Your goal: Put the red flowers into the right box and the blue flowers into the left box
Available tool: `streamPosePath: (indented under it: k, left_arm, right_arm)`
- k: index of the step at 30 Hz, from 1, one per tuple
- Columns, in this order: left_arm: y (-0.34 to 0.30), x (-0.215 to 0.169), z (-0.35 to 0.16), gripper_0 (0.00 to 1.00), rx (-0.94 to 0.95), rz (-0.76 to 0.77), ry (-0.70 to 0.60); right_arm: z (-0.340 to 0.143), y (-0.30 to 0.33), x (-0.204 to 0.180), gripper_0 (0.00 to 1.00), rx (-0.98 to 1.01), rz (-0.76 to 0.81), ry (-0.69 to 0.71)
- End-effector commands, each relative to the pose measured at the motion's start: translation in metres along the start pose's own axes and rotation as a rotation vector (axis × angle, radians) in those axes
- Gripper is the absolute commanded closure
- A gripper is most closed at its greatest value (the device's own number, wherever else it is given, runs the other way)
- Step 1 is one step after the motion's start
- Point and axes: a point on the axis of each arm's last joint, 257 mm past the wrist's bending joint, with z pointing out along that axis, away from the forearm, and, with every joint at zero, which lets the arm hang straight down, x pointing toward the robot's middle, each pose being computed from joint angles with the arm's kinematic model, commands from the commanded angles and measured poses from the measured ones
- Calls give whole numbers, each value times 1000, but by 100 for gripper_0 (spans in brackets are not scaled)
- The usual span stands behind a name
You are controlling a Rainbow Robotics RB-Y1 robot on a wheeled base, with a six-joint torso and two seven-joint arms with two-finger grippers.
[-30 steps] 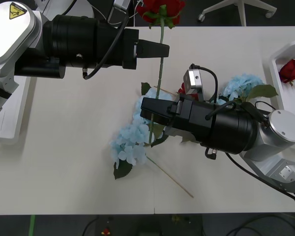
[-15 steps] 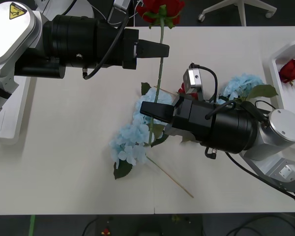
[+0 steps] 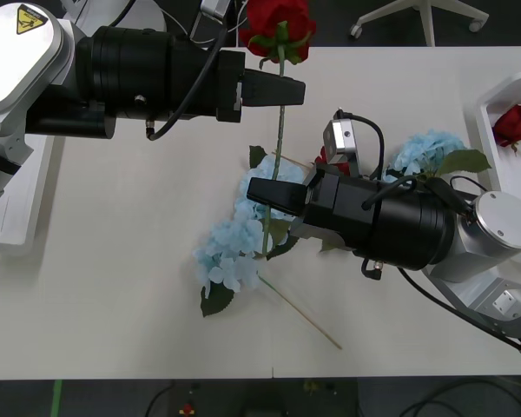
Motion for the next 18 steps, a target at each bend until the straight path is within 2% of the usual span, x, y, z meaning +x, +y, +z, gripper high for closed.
streamPosePath:
  k: [1,11,16,17,18]
  left_arm:
    - [-17,-13,3,0,35,-16,-32]
    - [-17,-13,3,0,35,-16,-32]
    - [-17,-13,3,0,35,-16,-32]
    - [-12,3,6,0,39,-51,-23]
    - [-11,3,6,0,36,-52,-23]
  right_arm:
    - [11,20,0,100,-32,-29,21]
    - [-8,-4,-20,100,65,-23,-17]
    - [-41,-54,-51,100,233,-87,-37]
    - [-45,-60,-56,100,255,-96,-37]
    - [-56,-73,-65,100,304,-115,-37]
